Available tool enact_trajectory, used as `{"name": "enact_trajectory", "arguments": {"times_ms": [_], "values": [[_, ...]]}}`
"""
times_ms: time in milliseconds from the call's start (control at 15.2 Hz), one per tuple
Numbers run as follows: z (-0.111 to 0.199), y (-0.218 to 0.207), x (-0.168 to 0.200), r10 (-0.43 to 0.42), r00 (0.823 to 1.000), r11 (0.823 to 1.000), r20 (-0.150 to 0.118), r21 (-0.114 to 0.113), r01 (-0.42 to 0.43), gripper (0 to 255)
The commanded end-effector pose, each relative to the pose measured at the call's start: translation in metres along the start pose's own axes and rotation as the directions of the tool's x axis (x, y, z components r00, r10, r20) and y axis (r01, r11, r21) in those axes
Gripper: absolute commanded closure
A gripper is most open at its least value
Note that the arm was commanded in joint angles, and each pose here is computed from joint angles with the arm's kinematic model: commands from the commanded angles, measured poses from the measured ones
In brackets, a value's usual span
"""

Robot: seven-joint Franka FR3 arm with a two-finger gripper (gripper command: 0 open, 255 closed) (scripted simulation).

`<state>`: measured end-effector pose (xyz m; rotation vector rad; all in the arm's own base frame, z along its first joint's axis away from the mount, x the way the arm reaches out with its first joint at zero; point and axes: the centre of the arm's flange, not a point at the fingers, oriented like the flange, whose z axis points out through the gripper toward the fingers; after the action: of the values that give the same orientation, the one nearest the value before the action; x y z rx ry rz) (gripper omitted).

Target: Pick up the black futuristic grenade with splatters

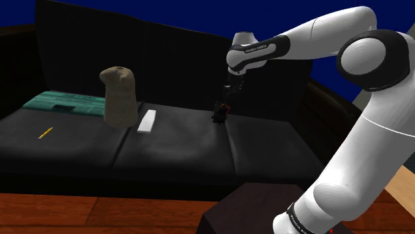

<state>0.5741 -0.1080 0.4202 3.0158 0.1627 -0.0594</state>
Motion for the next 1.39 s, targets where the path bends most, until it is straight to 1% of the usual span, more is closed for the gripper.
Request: {"name": "enact_trajectory", "arguments": {"times_ms": [0, 198, 660, 792, 858, 1320], "values": [[0.016, 0.008, 0.02, 0.001, 1.0, 1.0, 0.013, -0.003, -0.001, 0], [0.039, 0.018, 0.044, 0.002, 1.0, 1.0, 0.03, -0.006, -0.002, 0], [0.076, 0.013, 0.046, 0.002, 1.0, 1.0, 0.03, -0.006, -0.002, 0], [0.079, 0.013, 0.046, 0.002, 1.0, 1.0, 0.03, -0.006, -0.002, 0], [0.079, 0.013, 0.046, 0.002, 1.0, 1.0, 0.03, -0.006, -0.002, 255], [0.078, 0.013, 0.045, 0.002, 1.0, 1.0, 0.03, -0.006, -0.002, 255]]}}
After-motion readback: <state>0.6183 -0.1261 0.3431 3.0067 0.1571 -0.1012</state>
